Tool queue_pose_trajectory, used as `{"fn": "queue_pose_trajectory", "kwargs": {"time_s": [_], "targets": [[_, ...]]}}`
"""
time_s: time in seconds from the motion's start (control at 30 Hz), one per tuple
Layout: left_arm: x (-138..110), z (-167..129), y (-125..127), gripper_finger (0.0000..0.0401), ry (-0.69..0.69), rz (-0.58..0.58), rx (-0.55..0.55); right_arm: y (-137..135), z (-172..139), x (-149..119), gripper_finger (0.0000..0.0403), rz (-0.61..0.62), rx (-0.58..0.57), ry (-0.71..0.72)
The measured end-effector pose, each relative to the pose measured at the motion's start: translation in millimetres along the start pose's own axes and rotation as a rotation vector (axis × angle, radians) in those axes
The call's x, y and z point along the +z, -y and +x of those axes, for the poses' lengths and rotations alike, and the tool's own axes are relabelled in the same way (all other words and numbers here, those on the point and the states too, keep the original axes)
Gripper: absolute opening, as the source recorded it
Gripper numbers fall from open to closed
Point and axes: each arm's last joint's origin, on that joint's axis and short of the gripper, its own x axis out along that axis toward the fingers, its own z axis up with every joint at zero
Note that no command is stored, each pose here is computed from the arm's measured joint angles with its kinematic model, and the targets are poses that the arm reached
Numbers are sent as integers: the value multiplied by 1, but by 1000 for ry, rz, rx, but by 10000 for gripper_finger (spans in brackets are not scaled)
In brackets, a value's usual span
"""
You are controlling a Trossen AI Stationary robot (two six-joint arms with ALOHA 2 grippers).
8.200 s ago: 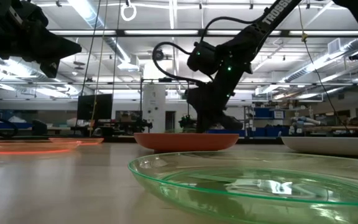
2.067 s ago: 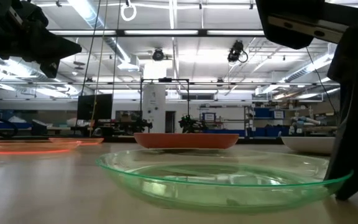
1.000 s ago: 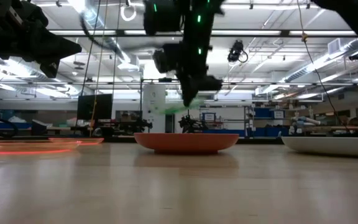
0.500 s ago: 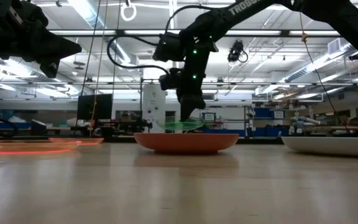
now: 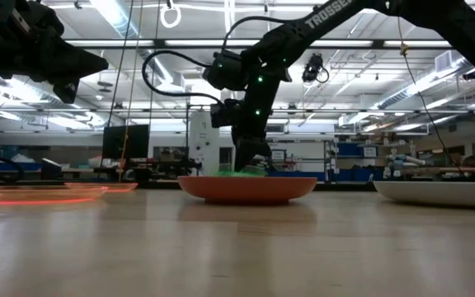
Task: Stack plastic plates
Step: Stack the bottom green plate on top of the other green plates
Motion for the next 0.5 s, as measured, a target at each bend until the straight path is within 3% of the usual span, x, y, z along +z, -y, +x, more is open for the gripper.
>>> {"fn": "queue_pose_trajectory", "kwargs": {"time_s": [0.5], "targets": [[0,0,0,27,0,0,0,8,14,-15,10,28,31,2]]}}
